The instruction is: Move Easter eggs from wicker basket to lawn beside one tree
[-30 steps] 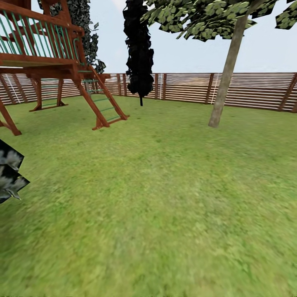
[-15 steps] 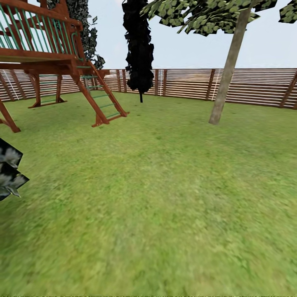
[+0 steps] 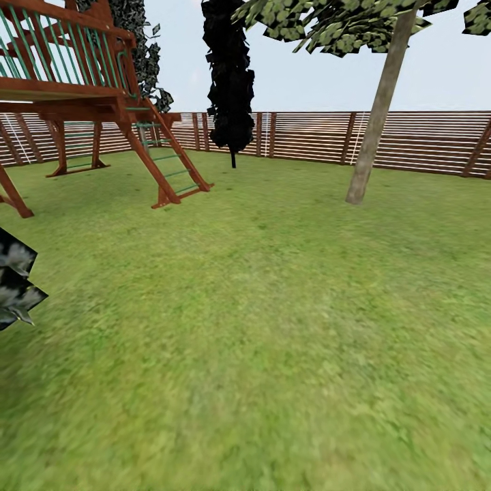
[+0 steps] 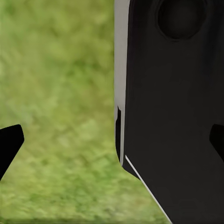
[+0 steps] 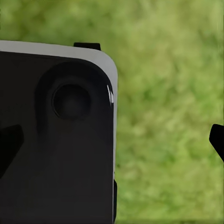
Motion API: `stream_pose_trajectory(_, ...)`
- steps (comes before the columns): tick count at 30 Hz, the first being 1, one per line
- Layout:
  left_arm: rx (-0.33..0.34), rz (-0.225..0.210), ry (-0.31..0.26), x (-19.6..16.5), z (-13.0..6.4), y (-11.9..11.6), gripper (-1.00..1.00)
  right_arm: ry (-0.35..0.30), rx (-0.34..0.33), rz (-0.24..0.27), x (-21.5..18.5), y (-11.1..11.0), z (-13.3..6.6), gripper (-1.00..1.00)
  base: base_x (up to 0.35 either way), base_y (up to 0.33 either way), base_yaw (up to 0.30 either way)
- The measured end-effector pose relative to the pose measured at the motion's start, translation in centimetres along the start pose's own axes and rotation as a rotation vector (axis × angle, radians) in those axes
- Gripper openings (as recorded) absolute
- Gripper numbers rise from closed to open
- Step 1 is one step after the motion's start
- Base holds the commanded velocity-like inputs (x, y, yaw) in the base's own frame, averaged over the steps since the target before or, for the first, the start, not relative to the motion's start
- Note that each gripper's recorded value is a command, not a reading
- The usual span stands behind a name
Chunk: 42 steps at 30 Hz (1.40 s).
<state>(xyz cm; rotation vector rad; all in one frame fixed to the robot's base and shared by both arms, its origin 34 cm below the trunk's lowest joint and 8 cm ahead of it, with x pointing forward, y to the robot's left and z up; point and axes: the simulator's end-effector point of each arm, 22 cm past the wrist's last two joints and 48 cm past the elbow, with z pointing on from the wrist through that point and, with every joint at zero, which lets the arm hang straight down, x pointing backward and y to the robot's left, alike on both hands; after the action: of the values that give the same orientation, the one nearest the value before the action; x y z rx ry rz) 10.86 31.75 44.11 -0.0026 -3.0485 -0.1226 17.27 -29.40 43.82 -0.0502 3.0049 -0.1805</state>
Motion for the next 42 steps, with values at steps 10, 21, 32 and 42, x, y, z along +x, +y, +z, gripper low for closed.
stream_pose_trajectory(10, 0.001, 0.004, 0.001, 0.05, 0.00, -0.08, 1.00, -0.005, -0.003, 0.002, -0.15, 0.30, -0.01, 1.00, 0.013, 0.000, 0.000)
stream_pose_trajectory(21, 0.002, 0.002, 0.002, 0.12, -0.01, -0.12, 1.00, -0.004, -0.003, 0.010, -0.12, 0.38, -0.04, 1.00, 0.299, 0.000, 0.000)
stream_pose_trajectory(32, 0.002, 0.001, 0.001, 0.09, -0.01, -0.12, 1.00, -0.008, -0.003, 0.002, -0.22, 0.30, -0.03, 1.00, 0.322, 0.000, 0.000)
stream_pose_trajectory(42, 0.002, 0.001, 0.001, 0.10, -0.01, -0.12, 1.00, -0.008, -0.003, 0.004, -0.24, 0.33, -0.02, 1.00, 0.322, 0.000, 0.000)
